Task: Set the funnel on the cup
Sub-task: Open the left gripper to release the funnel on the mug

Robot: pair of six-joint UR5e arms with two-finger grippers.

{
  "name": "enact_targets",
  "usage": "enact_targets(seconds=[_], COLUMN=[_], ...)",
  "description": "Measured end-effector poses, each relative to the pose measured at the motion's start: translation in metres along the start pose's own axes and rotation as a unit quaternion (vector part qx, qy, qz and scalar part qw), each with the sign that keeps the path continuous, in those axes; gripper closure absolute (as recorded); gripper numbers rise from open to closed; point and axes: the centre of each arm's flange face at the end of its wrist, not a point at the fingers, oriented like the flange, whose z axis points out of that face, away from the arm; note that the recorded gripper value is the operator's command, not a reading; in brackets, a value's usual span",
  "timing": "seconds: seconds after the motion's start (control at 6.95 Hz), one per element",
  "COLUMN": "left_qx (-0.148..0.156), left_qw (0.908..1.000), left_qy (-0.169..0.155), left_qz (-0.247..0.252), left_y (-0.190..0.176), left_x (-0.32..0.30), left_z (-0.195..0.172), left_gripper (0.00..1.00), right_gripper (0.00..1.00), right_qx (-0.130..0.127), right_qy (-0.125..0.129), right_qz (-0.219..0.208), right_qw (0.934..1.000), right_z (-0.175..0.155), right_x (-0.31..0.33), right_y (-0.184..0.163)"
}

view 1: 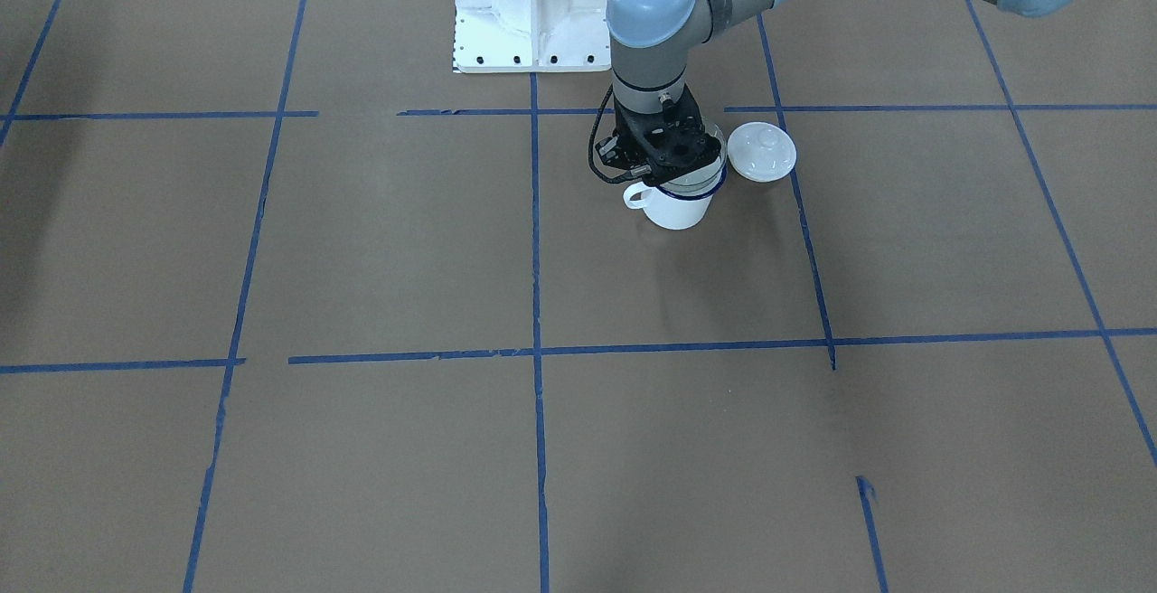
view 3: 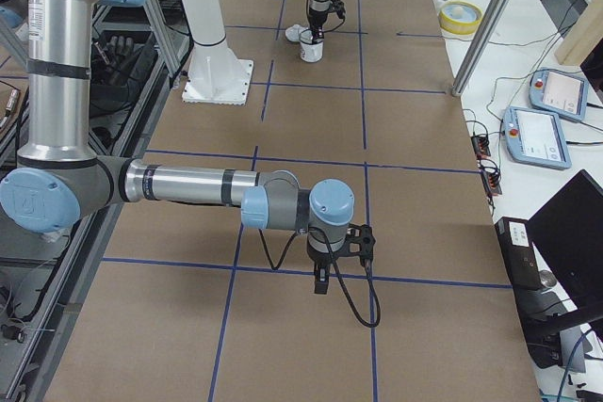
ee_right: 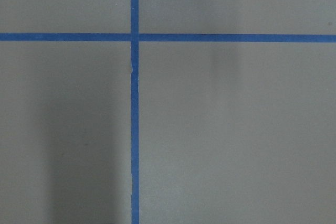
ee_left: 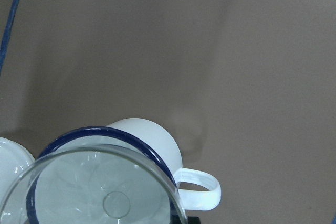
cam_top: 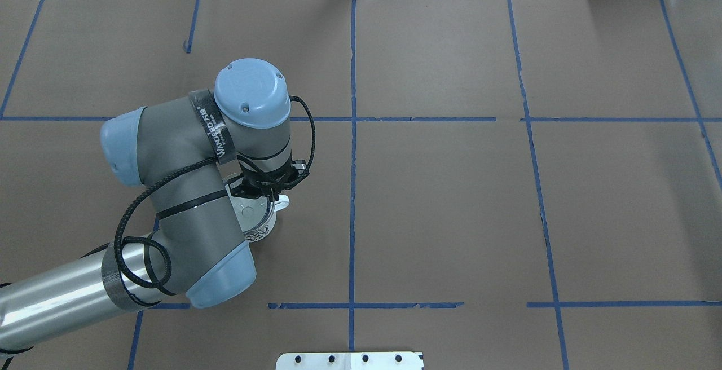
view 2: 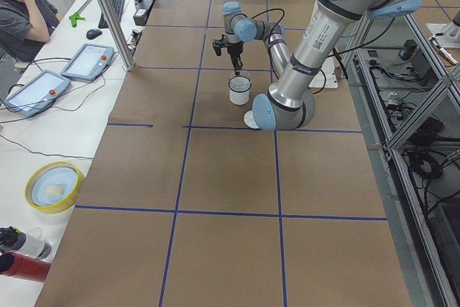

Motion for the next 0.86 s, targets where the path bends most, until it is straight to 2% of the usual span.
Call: enact_targets(seconds=[0.14, 0.29, 0.43, 0.72, 0.86], left_qx=[0.000, -0.001, -0.001, 0.003, 0.017], left_qw=[1.0000, 1.0000, 1.0000, 0.9999, 0.9990], left_qy=[-0.002, -0.001, 0.001, 0.011, 0.035], left_qz=[0.001, 0.003, 0.003, 0.003, 0.021], left_y=[-0.001, -0.001, -0.001, -0.005, -0.014], left_x=[-0.002, -0.003, -0.003, -0.007, -0.023], left_z=[0.002, 0.003, 0.003, -0.007, -0.034], left_gripper=[0.81, 0.13, 0.00, 0.00, 0.00], right_gripper=[0.00, 0.00, 0.00, 0.00, 0.00], right_qx=[0.000, 0.000, 0.000, 0.000, 0.000], right_qy=[0.000, 0.000, 0.000, 0.000, 0.000], right_qz=[0.000, 0.000, 0.000, 0.000, 0.000], right_qw=[1.0000, 1.0000, 1.0000, 1.0000, 1.0000], right_z=[0.000, 0.000, 0.000, 0.000, 0.000], right_x=[0.000, 0.000, 0.000, 0.000, 0.000], right_y=[0.000, 0.000, 0.000, 0.000, 0.000])
